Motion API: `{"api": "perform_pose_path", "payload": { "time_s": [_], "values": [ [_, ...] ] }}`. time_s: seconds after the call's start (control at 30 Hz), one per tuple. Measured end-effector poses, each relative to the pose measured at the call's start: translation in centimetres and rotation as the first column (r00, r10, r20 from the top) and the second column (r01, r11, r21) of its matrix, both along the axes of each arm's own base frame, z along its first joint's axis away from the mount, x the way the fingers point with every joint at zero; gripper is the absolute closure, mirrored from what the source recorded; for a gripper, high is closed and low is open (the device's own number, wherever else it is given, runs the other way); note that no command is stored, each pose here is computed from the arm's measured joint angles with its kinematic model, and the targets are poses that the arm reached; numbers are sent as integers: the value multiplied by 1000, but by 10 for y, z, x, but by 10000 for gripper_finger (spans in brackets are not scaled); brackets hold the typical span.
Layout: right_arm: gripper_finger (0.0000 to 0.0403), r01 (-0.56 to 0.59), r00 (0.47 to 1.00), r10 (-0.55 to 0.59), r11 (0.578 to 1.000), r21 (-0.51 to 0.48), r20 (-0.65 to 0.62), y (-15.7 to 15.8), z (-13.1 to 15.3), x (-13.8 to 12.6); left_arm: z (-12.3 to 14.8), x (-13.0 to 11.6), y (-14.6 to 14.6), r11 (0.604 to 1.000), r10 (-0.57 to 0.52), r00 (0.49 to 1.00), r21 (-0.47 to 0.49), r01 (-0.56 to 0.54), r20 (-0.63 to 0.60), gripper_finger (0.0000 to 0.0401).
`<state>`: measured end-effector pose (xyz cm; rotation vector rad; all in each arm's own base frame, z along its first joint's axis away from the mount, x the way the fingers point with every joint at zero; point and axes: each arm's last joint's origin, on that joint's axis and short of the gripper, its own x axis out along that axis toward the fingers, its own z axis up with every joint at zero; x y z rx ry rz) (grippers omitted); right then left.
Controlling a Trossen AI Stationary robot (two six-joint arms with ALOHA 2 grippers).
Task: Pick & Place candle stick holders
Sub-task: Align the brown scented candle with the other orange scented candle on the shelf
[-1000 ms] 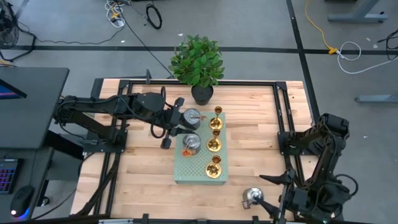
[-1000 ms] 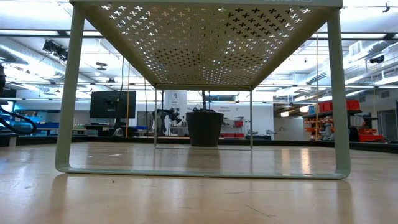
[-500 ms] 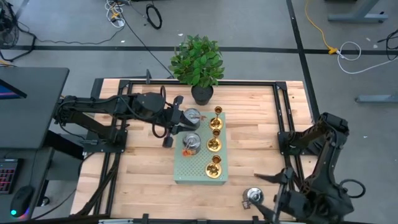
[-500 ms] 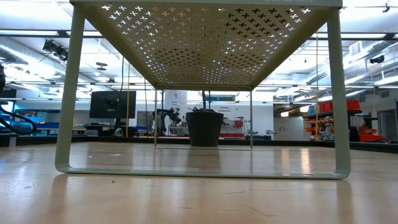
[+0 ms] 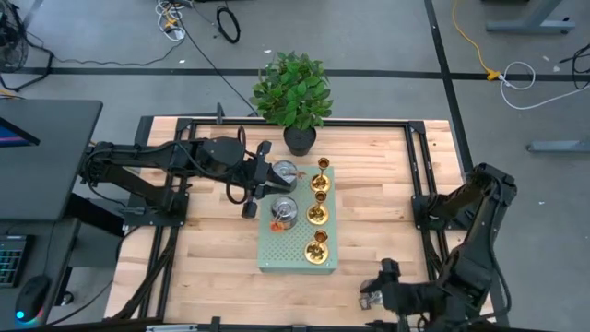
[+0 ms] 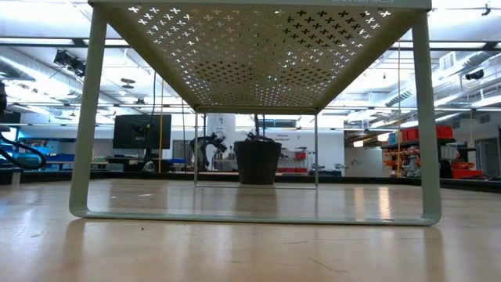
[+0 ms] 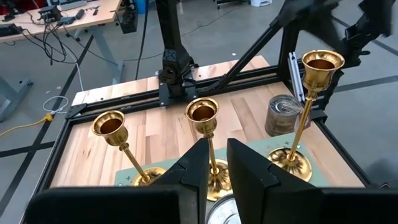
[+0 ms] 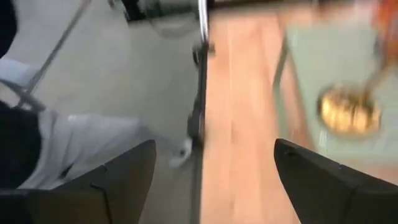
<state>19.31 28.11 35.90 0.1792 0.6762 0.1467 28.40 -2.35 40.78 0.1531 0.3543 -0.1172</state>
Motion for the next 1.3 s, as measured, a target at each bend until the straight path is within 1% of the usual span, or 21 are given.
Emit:
{"api": "perform_pose_path", "payload": {
  "time_s": [0.03, 0.1, 0.17, 0.27, 0.33, 0.4, 0.63, 0.77, 0.9, 1.03, 1.17, 1.23, 1.3],
  "values": [
    [76, 16, 999, -15, 999, 33, -50, -2, -2, 0, 0, 0, 0, 1000, 0, 1000, 0, 0, 0, 334],
    [76, 2, 991, 8, 998, 70, -131, -3, -6, 0, 0, 0, 0, 1000, 0, 1000, 0, 0, 0, 334],
    [76, -55, 973, 74, 994, 94, -219, -6, -8, 0, 0, 0, 0, 1000, -1, 1000, 0, 1, 0, 334],
    [76, -111, 924, 166, 979, 172, -346, -6, -10, -3, 0, 0, 0, 1000, 0, 1000, 0, 0, 0, 334],
    [76, -113, 905, 192, 969, 221, -381, -6, -10, -2, 0, 0, 0, 1000, 0, 1000, 0, 0, 0, 334],
    [76, -104, 904, 191, 966, 238, -382, -6, -9, -1, 0, 0, 0, 1000, -1, 1000, 0, 1, 0, 334],
    [76, -205, 908, 252, 964, 168, -336, -6, -9, 0, 0, 0, 0, 1000, -1, 1000, 0, 1, 0, 334],
    [76, -217, 909, 258, 963, 157, -328, -6, -9, 0, 0, 0, 0, 1000, 0, 1000, 0, 0, 0, 334],
    [76, -306, 902, 324, 946, 107, -285, -5, -8, 1, 0, 0, 0, 1000, 0, 1000, 0, 0, 0, 334],
    [73, -287, 919, 297, 955, 79, -257, -5, -8, 2, 0, 0, 0, 1000, 0, 1000, 0, 0, 0, 334],
    [51, -299, 925, 294, 954, 18, -241, -7, -11, 3, 0, 0, 0, 1000, -1, 1000, 0, 1, 0, 334],
    [33, -307, 921, 293, 952, -15, -255, -8, -16, 2, 0, 0, 0, 1000, 0, 1000, 0, 0, 0, 334],
    [14, -296, 919, 278, 955, -22, -281, -9, -21, 1, 0, 0, 0, 1000, -1, 1000, 0, 1, 0, 334]
  ]
}}
